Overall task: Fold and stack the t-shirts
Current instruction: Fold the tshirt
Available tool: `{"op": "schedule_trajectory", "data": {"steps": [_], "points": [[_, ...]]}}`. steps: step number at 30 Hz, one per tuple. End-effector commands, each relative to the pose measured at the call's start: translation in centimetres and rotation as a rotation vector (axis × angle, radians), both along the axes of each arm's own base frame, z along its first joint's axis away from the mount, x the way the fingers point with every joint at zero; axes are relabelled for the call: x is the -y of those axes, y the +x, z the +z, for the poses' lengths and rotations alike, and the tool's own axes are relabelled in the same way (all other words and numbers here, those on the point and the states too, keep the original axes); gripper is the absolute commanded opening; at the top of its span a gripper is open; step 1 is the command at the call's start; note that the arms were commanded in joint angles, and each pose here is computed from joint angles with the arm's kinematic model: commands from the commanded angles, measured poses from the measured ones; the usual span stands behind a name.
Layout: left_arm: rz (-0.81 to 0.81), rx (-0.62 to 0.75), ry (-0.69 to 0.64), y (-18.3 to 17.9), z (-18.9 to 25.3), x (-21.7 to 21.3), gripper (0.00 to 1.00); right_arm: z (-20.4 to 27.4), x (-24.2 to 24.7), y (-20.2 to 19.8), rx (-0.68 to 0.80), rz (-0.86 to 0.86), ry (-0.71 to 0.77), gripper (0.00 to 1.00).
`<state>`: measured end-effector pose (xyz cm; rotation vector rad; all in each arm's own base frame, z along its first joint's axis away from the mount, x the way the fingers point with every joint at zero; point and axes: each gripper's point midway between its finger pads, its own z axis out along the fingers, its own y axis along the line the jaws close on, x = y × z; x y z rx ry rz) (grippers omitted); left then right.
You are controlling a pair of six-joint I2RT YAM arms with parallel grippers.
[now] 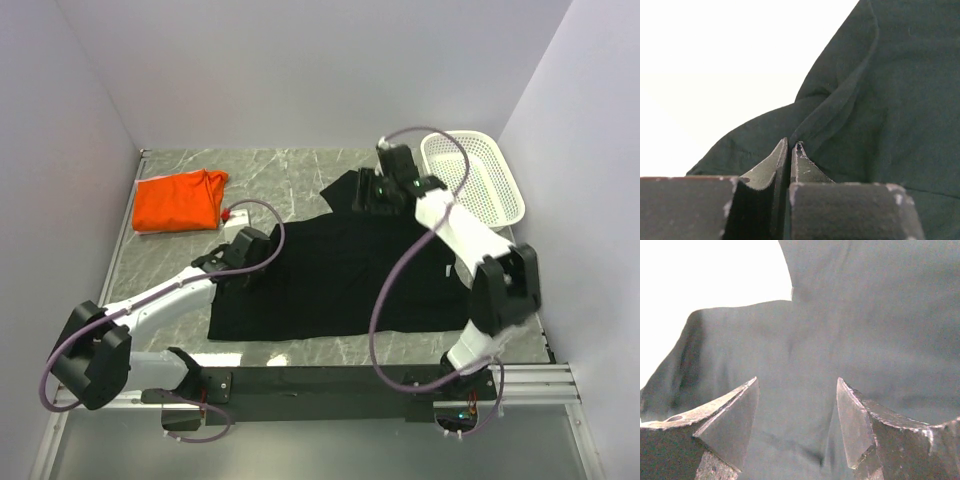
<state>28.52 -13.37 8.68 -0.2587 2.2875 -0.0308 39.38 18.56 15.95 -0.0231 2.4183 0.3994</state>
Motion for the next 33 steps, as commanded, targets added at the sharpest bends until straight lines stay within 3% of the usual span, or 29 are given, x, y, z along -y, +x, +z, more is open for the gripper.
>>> {"op": "schedule_trajectory", "data": {"steps": [1,3,5,6,11,20,25,33], "points": [[-0.058,0.019,-0.055,1.3,1.0,0.7,0.01,0.1,1.7,5.9,0.019,-0.042,-0.059,0.7],[-0.063,0.01,-0.05,1.6,0.9,0.7,0.01,-2.6,2.1,8.3,-0.018,-0.053,-0.091,0.7],[-0.063,0.007,-0.064,1.9,0.8,0.6,0.01,-2.1,2.6,11.2,0.0,-0.067,-0.069,0.7],[-0.066,0.007,-0.068,1.8,0.8,0.5,0.01,-4.4,2.9,12.2,-0.043,-0.072,-0.076,0.7],[-0.07,0.001,-0.088,1.6,0.7,0.4,0.01,-5.1,4.8,16.6,-0.026,-0.103,-0.037,0.7],[-0.065,-0.002,-0.089,1.1,0.6,0.0,0.01,-5.7,8.2,18.8,-0.047,-0.107,0.155,0.7],[-0.082,-0.015,-0.095,1.1,0.3,0.3,0.01,-6.1,8.7,20.5,-0.056,-0.078,0.119,0.7],[-0.082,-0.013,-0.106,0.7,0.3,0.3,0.01,-9.7,8.3,19.9,-0.129,-0.036,0.126,0.72]]}}
